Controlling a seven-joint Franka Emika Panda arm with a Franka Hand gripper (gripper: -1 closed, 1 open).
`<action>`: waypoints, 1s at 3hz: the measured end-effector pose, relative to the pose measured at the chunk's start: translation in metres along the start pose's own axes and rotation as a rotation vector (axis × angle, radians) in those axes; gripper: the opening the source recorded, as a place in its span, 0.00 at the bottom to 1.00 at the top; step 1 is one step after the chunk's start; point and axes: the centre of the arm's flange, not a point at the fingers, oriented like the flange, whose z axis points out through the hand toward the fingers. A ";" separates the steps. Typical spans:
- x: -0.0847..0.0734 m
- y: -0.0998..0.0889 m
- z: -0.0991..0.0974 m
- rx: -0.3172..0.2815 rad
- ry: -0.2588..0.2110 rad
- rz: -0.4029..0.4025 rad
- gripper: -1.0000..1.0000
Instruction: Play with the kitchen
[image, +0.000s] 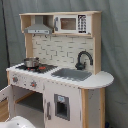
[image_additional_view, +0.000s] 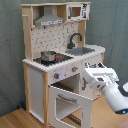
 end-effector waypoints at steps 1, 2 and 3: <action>0.007 -0.005 -0.026 -0.130 -0.034 -0.040 1.00; 0.023 -0.031 -0.040 -0.210 -0.038 -0.107 1.00; 0.030 -0.043 -0.022 -0.185 0.017 -0.132 1.00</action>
